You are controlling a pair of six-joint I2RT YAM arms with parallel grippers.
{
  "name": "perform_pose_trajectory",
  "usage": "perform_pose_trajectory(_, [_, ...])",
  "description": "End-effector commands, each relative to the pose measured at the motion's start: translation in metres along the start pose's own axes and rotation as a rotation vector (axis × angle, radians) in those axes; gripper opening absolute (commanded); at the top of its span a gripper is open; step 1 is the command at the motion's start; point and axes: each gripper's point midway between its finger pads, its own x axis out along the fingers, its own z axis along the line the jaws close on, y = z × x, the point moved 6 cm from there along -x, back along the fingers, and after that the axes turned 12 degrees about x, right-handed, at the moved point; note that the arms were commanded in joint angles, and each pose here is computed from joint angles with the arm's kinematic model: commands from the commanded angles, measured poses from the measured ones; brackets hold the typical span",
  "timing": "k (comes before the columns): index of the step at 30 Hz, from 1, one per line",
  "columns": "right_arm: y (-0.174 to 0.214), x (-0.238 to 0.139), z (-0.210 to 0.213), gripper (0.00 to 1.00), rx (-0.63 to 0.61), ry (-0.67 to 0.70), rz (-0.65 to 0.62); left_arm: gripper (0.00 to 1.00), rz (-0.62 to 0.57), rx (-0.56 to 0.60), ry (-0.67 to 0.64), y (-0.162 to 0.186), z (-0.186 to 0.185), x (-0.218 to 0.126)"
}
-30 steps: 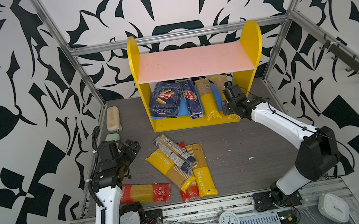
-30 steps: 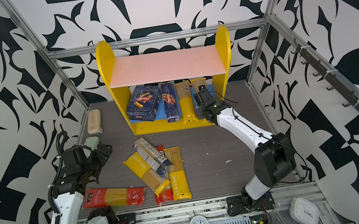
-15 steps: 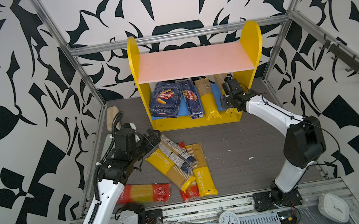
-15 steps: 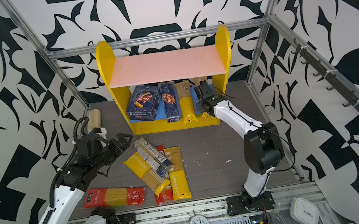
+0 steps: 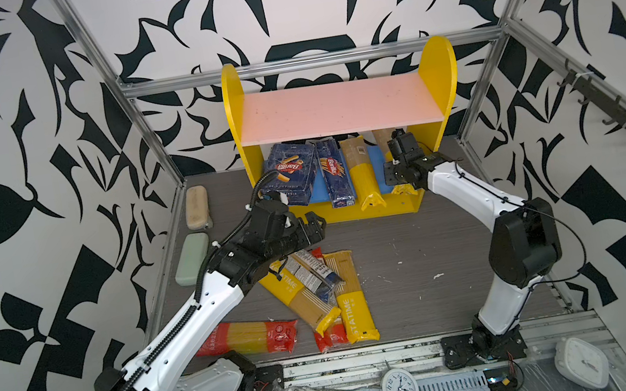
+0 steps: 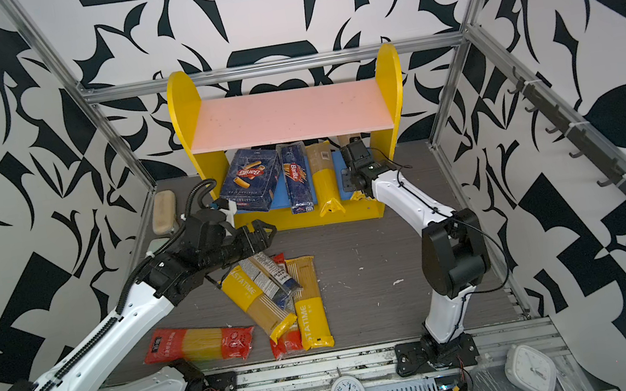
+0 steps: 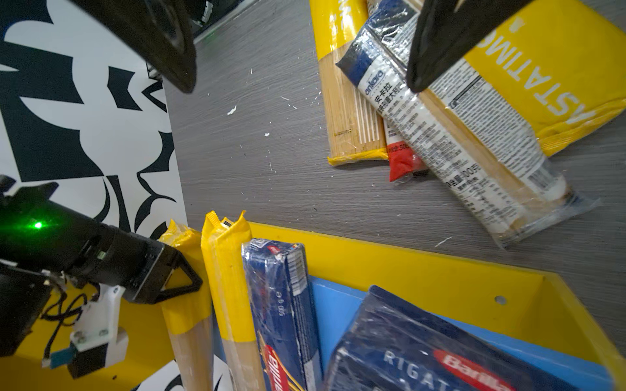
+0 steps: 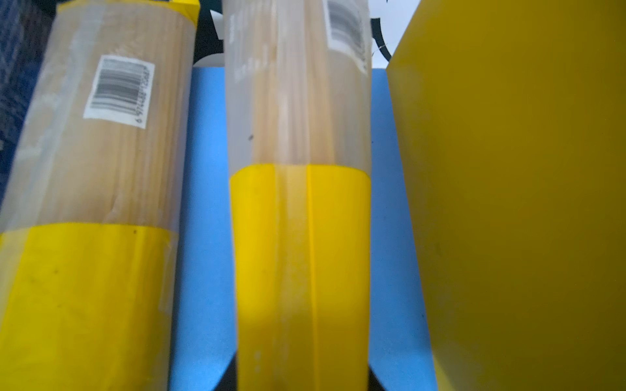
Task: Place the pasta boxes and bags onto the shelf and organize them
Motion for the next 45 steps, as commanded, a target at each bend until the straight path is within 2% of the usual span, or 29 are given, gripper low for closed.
perform_pose_trajectory(1, [-0.042,-0.025,0.013,0.41,0.074,-0.085,-0.157,1.0,-0.034,0.051,0.015,-0.011,-0.014,0.0])
perform_pose_trajectory(4, [-0.04,-0.026,0.013,0.49,0.074,-0.094,-0.144,1.0,-0.036,0.063,0.036,-0.013,-0.02,0.002])
perform_pose_trajectory(11, [-0.037,-0.041,0.008,0.52,0.094,-0.107,-0.151,1.0,-0.043,0.084,0.072,-0.015,-0.03,-0.002])
perform_pose_trajectory(13, [-0.035,-0.047,0.006,0.63,0.097,-0.111,-0.148,1.0,-0.04,0.087,0.085,-0.015,-0.033,-0.002])
perform_pose_trajectory(14, [-0.033,-0.049,0.005,0.87,0.098,-0.114,-0.146,1.0,-0.037,0.088,0.088,-0.015,-0.034,-0.001])
perform_pose_trajectory(15, [-0.032,-0.052,0.004,0.89,0.099,-0.117,-0.146,0.99,-0.035,0.089,0.09,-0.014,-0.035,0.0])
perform_pose_trajectory(23, [-0.015,-0.082,-0.012,0.91,0.121,-0.123,-0.124,0.99,-0.032,0.107,0.106,-0.012,-0.039,-0.008])
perform_pose_trajectory(30, [0.011,-0.128,-0.02,0.95,0.12,-0.233,-0.07,0.99,-0.03,0.104,0.065,-0.001,-0.031,-0.031])
perform_pose_trajectory(32, [0.024,-0.142,-0.014,0.99,0.094,-0.273,-0.044,0.99,-0.039,0.094,0.066,0.004,-0.028,-0.04])
perform_pose_trajectory(35, [0.047,-0.163,-0.003,0.99,0.025,-0.276,-0.04,0.99,-0.048,0.081,0.068,0.011,-0.023,-0.055])
perform_pose_trajectory(39, [0.083,-0.18,0.021,0.99,-0.039,-0.352,0.004,0.99,-0.072,0.074,0.048,0.02,-0.012,-0.08])
perform_pose_trajectory(45, [0.132,-0.167,0.064,0.99,-0.147,-0.418,0.095,0.99,-0.102,0.069,-0.042,0.028,0.01,-0.126])
